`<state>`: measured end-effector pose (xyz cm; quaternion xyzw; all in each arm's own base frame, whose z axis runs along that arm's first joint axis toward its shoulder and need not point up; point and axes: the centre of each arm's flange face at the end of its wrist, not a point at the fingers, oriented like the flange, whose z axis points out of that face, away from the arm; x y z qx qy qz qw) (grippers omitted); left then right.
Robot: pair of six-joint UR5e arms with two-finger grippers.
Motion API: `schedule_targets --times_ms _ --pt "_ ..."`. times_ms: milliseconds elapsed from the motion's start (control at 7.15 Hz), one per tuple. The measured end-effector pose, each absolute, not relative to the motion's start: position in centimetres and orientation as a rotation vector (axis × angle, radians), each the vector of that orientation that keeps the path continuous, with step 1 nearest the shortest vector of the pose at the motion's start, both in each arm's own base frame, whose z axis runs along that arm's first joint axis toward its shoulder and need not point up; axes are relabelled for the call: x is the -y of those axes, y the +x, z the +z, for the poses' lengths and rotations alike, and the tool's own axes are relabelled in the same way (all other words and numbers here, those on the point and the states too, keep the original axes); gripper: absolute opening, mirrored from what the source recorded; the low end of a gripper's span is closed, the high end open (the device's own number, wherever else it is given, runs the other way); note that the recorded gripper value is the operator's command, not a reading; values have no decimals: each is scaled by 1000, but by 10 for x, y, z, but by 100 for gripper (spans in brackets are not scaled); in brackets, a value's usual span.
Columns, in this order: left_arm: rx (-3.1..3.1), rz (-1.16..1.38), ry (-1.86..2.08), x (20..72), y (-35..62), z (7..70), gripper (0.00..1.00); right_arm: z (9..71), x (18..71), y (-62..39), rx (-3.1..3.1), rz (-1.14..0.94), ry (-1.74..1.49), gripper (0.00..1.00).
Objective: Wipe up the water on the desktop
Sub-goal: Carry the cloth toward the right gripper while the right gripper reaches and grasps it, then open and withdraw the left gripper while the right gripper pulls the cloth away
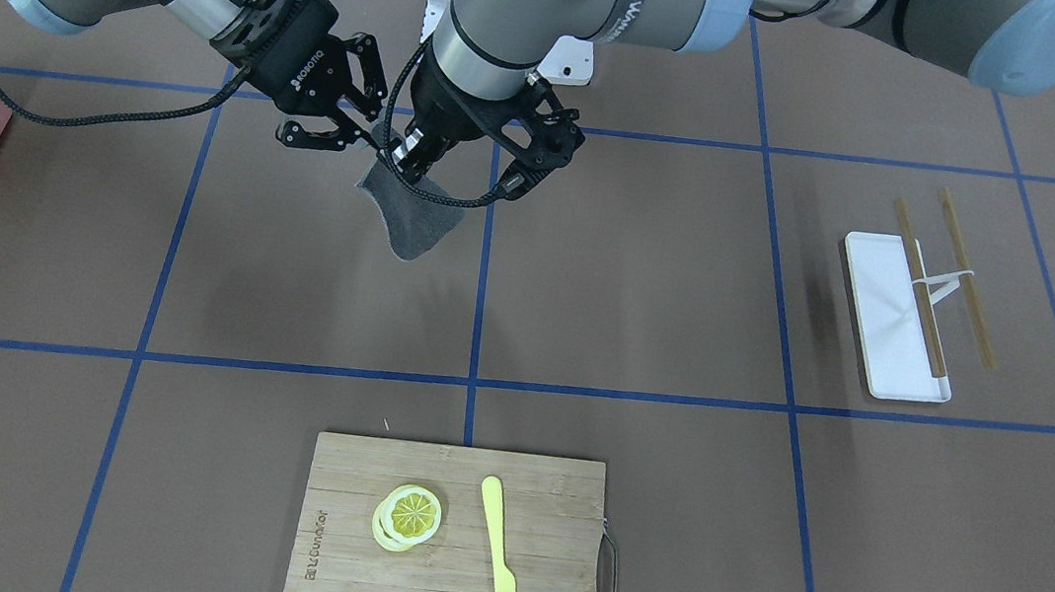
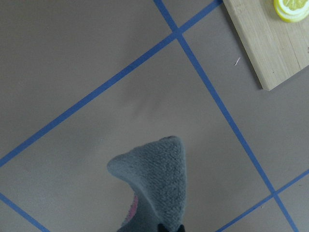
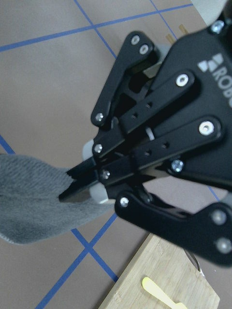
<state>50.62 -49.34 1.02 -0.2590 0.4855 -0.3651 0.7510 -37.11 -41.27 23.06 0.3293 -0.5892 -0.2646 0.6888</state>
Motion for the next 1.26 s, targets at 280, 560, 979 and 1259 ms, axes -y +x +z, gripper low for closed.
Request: schedule_targets --times_ms 280,560,979,1259 --pt "-1091 -775 -533 495 506 15 97 228 412 -371 1338 -554 706 0" --pt "-1109 -784 -479 498 502 22 97 231 411 -370 1338 -552 696 0" --pt "-1102 -844 -436 525 468 52 98 255 405 -354 1315 -539 664 0" --pt "-1093 -862 -379 549 433 80 98 317 405 -319 1227 -470 588 0"
